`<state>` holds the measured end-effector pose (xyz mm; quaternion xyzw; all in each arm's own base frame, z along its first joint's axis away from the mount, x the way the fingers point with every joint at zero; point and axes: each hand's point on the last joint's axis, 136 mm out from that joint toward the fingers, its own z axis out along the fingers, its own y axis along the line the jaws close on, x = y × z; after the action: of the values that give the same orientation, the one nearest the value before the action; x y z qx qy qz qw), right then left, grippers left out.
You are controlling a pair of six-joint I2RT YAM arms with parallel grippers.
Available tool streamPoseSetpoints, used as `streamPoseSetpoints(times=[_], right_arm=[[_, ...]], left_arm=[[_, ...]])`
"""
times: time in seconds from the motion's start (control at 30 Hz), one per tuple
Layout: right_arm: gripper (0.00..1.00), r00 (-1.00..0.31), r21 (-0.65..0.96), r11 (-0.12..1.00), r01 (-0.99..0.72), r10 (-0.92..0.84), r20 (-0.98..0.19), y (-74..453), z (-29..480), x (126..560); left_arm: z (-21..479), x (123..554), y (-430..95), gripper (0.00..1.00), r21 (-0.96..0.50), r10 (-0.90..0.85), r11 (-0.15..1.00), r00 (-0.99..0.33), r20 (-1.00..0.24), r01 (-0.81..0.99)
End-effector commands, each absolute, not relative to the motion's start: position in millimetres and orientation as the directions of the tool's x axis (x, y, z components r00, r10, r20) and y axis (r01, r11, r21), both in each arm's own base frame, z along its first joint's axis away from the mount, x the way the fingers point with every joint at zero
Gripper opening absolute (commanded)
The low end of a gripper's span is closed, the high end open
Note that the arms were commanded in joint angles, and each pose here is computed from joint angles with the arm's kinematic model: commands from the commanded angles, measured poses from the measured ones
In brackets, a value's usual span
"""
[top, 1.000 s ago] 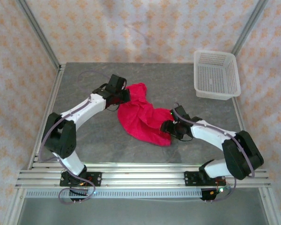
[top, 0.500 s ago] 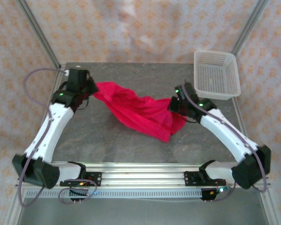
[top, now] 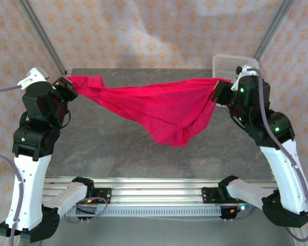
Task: Fold the inside-out t-shirt
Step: Flatten out the T-shirt at the center of the table.
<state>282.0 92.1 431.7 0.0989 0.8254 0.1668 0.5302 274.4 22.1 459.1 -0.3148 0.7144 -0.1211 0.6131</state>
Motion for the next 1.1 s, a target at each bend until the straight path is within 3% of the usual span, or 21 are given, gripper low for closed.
streamPoseSetpoints(times=[0.0,0.13,0.23,0.27,0.37,0.4,0.53,0.63,0.77,1.07], right_arm=[[0.0,-0.455,0.278,0.959,0.062,0.275,-0.847,83.7,405.8,309.6],[0.0,-0.546,0.259,0.962,0.084,0.262,-0.796,92.3,352.3,364.9],[0.0,-0.654,0.232,0.967,0.104,0.242,-0.717,100.1,275.2,416.3],[0.04,-0.702,0.219,0.968,0.12,0.239,-0.672,101.6,245.5,430.8],[0.46,-0.816,0.155,0.97,0.19,0.243,-0.524,100.2,184.5,447.9],[0.53,-0.844,0.156,0.968,0.198,0.249,-0.475,103.0,171.9,443.9],[0.55,-0.88,0.198,0.962,0.189,0.256,-0.401,120.4,149.6,408.7],[0.46,-0.893,0.21,0.963,0.169,0.24,-0.382,135.2,133.4,370.0],[0.42,-0.906,0.267,0.946,0.186,0.27,-0.326,150.2,101.4,332.6],[0.45,-0.923,0.361,0.914,0.185,0.287,-0.256,178.5,55.9,321.0]], left_arm=[[450.9,281.4,28.5,0.0,-0.519,-0.576,0.778,-0.07,-0.815,-0.354],[395.4,321.6,7.3,0.0,-0.482,-0.577,0.8,-0.241,-0.78,-0.356],[328.8,348.6,-4.0,0.0,-0.455,-0.59,0.798,-0.361,-0.722,-0.395],[304.7,354.4,-5.6,0.0,-0.435,-0.59,0.798,-0.397,-0.703,-0.417],[248.3,359.9,-2.6,0.0,-0.384,-0.601,0.785,-0.449,-0.661,-0.487],[235.3,359.1,-2.6,0.0,-0.379,-0.607,0.781,-0.458,-0.65,-0.497],[214.1,352.3,-4.8,0.0,-0.393,-0.623,0.77,-0.462,-0.631,-0.502],[209.5,347.0,-2.7,0.0,-0.39,-0.625,0.768,-0.458,-0.632,-0.509],[204.2,345.6,-3.2,0.0,-0.381,-0.621,0.771,-0.472,-0.626,-0.51],[198.3,344.4,-6.7,0.0,-0.388,-0.622,0.774,-0.486,-0.614,-0.501]])
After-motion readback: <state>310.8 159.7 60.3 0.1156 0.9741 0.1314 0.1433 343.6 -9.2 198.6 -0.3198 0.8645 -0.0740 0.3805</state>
